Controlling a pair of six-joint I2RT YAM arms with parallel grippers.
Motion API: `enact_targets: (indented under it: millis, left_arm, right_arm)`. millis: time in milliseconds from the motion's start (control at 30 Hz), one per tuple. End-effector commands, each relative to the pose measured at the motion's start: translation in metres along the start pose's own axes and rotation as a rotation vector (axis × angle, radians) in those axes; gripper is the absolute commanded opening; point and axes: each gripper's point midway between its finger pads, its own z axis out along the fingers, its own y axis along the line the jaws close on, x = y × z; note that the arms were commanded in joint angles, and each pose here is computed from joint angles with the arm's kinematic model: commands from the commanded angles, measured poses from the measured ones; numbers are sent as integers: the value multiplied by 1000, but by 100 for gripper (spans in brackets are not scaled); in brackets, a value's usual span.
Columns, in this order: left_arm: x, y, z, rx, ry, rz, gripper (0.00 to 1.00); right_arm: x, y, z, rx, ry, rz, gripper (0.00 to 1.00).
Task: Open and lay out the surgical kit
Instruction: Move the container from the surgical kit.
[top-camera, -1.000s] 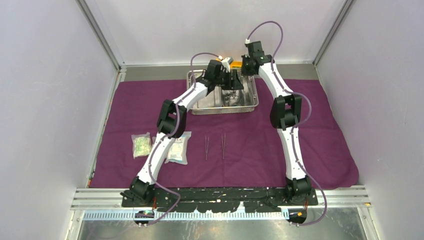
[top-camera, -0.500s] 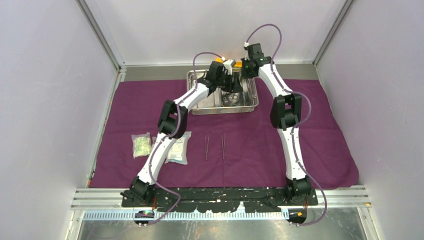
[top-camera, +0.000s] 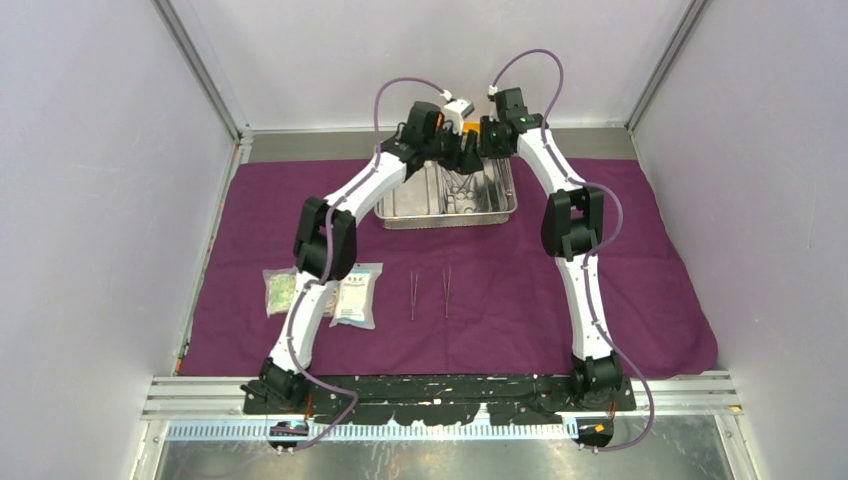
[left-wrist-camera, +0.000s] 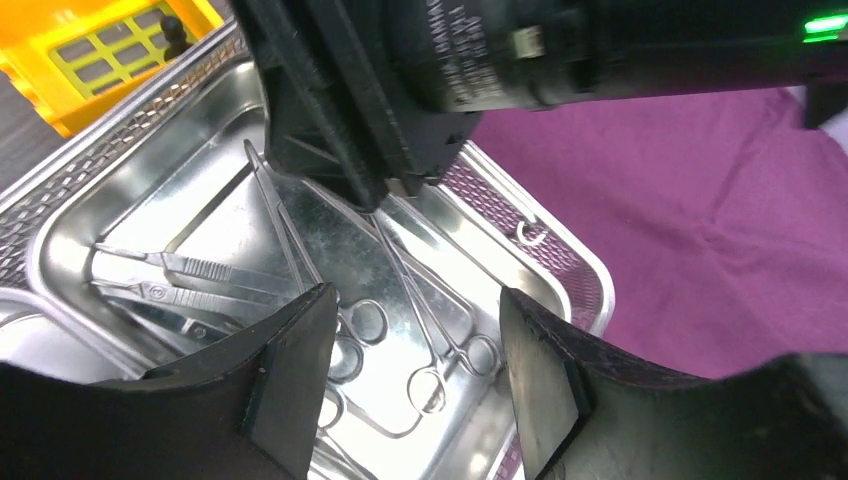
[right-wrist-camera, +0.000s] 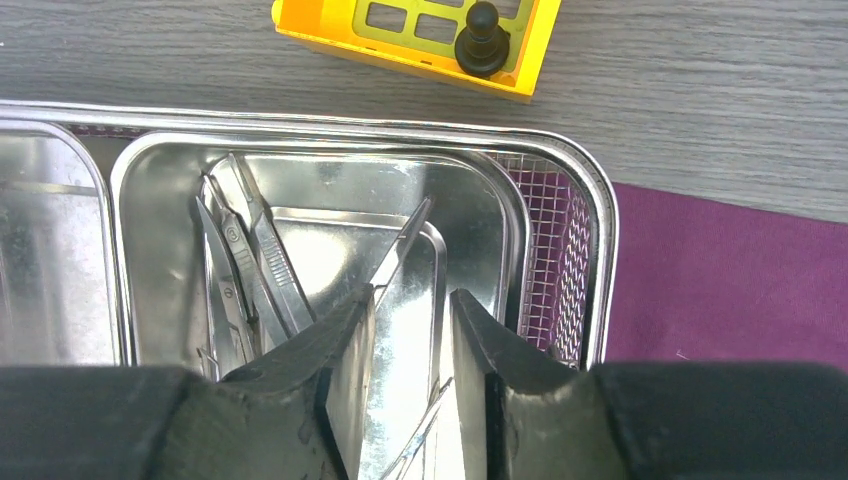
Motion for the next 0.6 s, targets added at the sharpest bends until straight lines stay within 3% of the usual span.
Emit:
enact_targets:
  millis: [0,567]
  left_arm:
    - [-49,-29,-46,18,-79,104,63]
    - [-27,-56,-105,22,-25,108,64]
  right_arm:
    - [-43,17,-32,-46,-118,-1,41]
    - [-19,12,13,18,-75,-8,46]
